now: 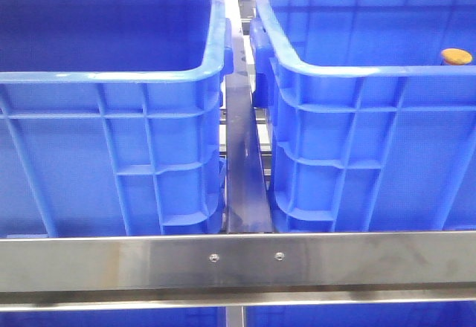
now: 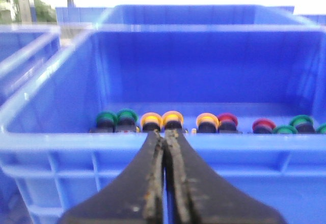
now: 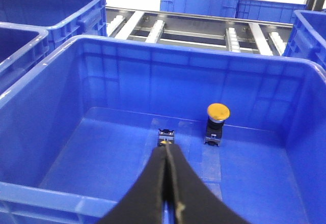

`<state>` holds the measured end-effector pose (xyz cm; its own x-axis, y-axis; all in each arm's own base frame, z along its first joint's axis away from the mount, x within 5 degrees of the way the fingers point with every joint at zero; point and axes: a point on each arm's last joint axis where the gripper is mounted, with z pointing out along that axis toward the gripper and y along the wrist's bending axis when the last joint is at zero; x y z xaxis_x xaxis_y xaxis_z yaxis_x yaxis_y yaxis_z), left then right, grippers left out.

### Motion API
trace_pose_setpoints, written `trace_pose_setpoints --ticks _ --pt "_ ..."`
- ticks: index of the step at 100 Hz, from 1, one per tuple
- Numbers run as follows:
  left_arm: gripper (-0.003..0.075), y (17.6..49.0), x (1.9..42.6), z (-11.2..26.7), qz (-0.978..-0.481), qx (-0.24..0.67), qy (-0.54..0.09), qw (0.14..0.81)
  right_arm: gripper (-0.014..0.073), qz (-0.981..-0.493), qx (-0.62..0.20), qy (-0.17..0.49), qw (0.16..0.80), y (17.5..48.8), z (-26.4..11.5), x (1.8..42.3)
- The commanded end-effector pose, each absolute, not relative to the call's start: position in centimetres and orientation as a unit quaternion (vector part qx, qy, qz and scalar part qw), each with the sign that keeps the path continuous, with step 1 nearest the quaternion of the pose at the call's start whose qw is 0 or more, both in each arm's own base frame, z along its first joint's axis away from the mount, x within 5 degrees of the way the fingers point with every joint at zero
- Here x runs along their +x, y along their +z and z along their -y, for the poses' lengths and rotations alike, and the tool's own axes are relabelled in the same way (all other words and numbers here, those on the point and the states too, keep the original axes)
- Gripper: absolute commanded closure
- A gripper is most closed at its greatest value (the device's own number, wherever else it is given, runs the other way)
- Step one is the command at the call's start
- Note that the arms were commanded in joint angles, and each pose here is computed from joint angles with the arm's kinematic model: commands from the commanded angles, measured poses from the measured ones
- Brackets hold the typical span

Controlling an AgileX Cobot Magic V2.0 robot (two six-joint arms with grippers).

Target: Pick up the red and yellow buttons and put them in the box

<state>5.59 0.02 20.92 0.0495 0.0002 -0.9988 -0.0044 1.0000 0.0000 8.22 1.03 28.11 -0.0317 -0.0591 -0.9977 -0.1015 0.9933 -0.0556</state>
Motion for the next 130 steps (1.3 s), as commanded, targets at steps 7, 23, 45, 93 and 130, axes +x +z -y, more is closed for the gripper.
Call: trace_pose_setpoints --ticks 7,23,45,93,130 --pt "0.0740 19.84 5.57 -0.04 -0.675 -0.010 -0.005 0.738 0.0653 -0.707 -0.046 0.013 0.706 29.11 -0.89 8.17" --pt "0.0740 19.91 5.56 -0.03 -0.674 -0.010 -0.006 0.739 0.0653 -0.707 -0.048 0.015 0.705 29.09 -0.95 8.16" --pt "0.0740 19.91 5.56 -0.03 -0.674 -0.010 -0.006 0.739 0.0653 -0.708 -0.049 0.015 0.705 29.09 -0.96 8.16" --pt "0.0740 19.91 5.56 -0.03 -0.674 -0.010 -0.006 0.739 0.0653 -0.708 -0.050 0.016 0.704 29.08 -0.98 8.16" --pt "0.0740 19.91 5.56 -0.03 -0.674 -0.010 -0.006 0.739 0.0653 -0.696 -0.037 0.008 0.717 29.48 -0.66 8.12"
